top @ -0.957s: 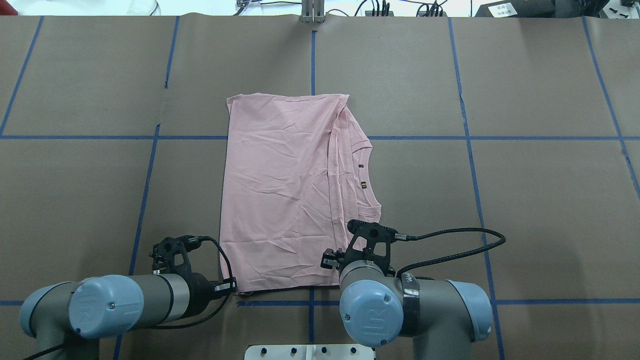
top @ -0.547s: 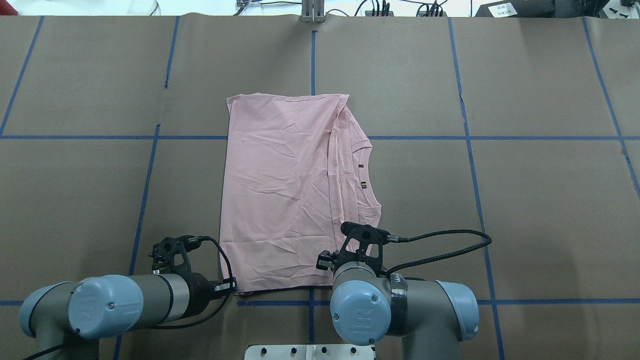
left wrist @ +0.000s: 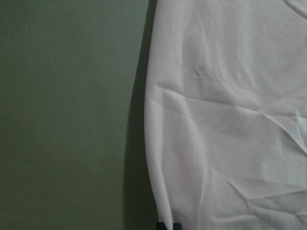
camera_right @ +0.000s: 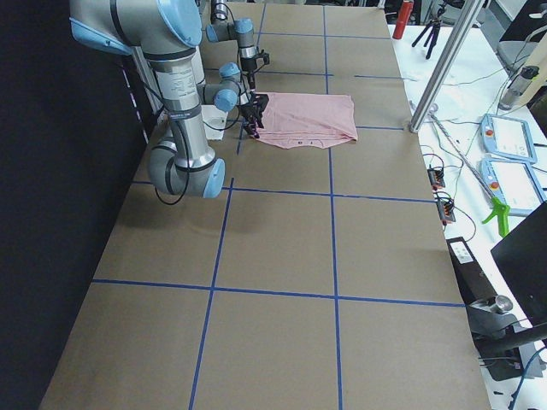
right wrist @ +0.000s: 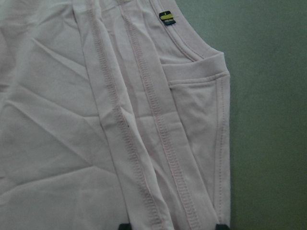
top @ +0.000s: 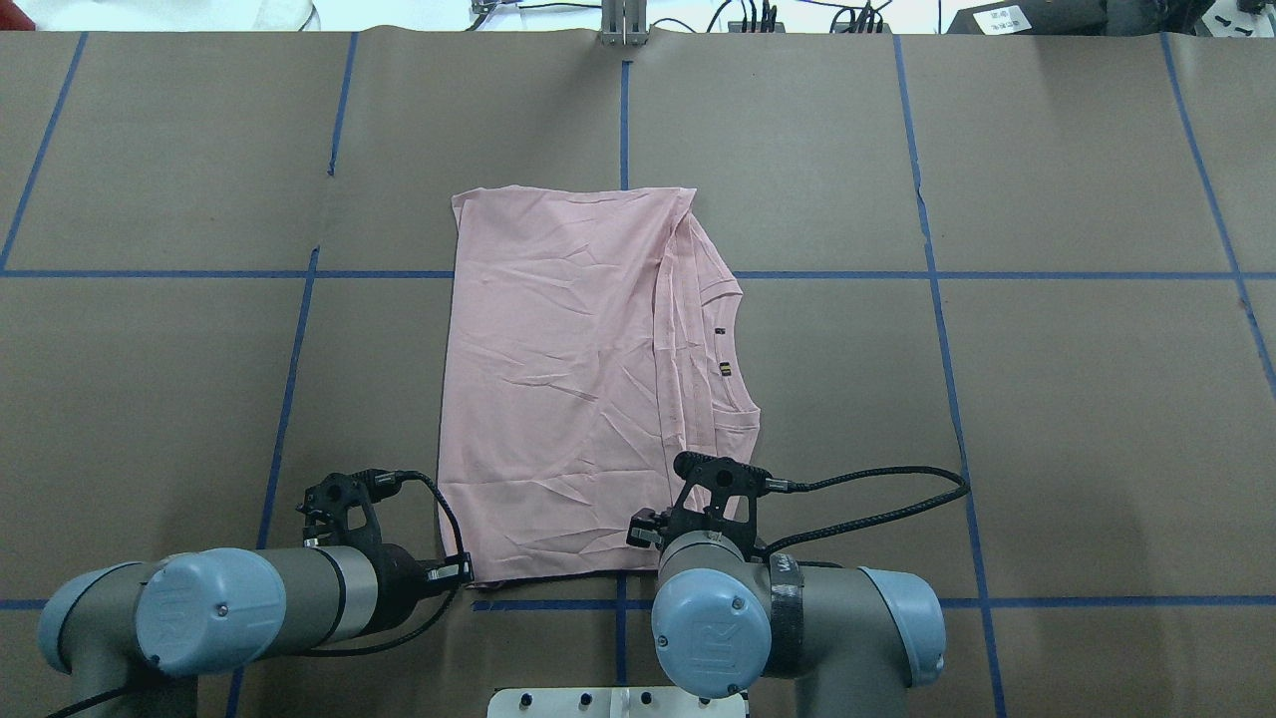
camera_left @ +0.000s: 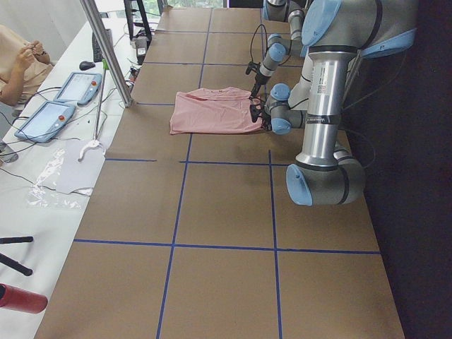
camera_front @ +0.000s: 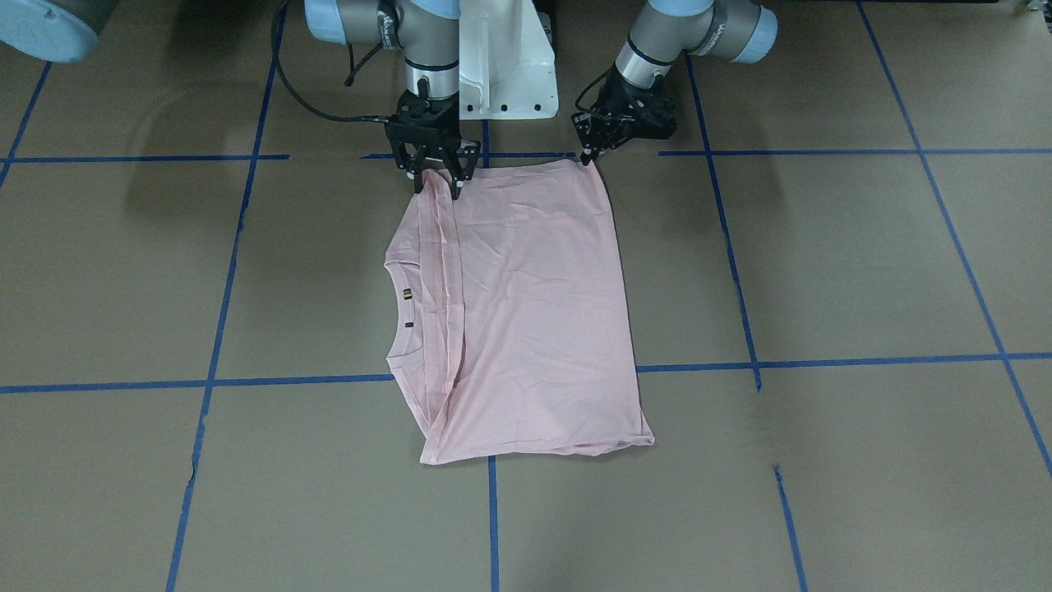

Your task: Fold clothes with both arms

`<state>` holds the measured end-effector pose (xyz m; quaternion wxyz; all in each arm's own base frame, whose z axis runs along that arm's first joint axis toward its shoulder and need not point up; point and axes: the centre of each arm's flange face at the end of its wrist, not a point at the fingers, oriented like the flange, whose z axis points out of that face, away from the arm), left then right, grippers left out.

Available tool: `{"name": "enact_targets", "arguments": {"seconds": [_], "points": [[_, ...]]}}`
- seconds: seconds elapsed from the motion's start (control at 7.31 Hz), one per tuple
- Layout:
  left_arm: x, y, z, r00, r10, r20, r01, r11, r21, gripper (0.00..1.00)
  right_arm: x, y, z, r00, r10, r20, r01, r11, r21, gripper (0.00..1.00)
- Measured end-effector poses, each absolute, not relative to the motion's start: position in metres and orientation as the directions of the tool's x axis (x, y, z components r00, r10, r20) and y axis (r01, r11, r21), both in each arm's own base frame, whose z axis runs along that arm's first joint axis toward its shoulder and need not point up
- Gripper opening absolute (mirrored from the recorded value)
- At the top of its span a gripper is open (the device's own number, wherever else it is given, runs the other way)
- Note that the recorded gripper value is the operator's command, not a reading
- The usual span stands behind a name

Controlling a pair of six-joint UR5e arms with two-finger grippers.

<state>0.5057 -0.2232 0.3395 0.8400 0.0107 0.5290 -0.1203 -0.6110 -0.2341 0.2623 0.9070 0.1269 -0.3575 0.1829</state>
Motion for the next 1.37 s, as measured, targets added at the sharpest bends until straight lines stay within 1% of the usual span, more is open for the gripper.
{"name": "enact_targets", "arguments": {"seconds": [0.14, 0.27, 0.41, 0.82, 1.09, 1.23, 1.37], "points": [[0.506, -0.223, 0.339, 0.412, -0.191, -0.891, 0.213, 0.971, -0.109, 0.00, -0.611, -0.233, 0.263, 0.680, 0.240, 0.693, -0.421, 0.901, 0.100, 0.35], [0.506, -0.223, 0.339, 0.411, -0.191, -0.891, 0.215, 0.971, -0.109, 0.00, -0.611, -0.233, 0.264, 0.681, 0.241, 0.691, -0.421, 0.902, 0.101, 0.07], [0.506, -0.224, 0.339, 0.411, -0.191, -0.891, 0.218, 0.970, -0.107, 0.00, -0.611, -0.233, 0.264, 0.682, 0.241, 0.691, -0.421, 0.902, 0.101, 0.00], [0.506, -0.224, 0.339, 0.410, -0.191, -0.892, 0.223, 0.969, -0.105, 0.00, -0.610, -0.233, 0.262, 0.675, 0.253, 0.693, -0.430, 0.898, 0.091, 0.00], [0.499, -0.225, 0.331, 0.399, -0.187, -0.898, 0.222, 0.970, -0.104, 0.00, -0.598, -0.233, 0.248, 0.654, 0.253, 0.712, -0.433, 0.898, 0.079, 0.00], [0.481, -0.223, 0.309, 0.388, -0.182, -0.903, 0.216, 0.971, -0.102, 0.00, -0.576, -0.231, 0.230, 0.643, 0.254, 0.722, -0.427, 0.902, 0.063, 0.00], [0.448, -0.215, 0.270, 0.391, -0.180, -0.903, 0.193, 0.975, -0.111, 0.00, -0.540, -0.226, 0.204, 0.637, 0.255, 0.727, -0.416, 0.908, 0.046, 0.00]]}}
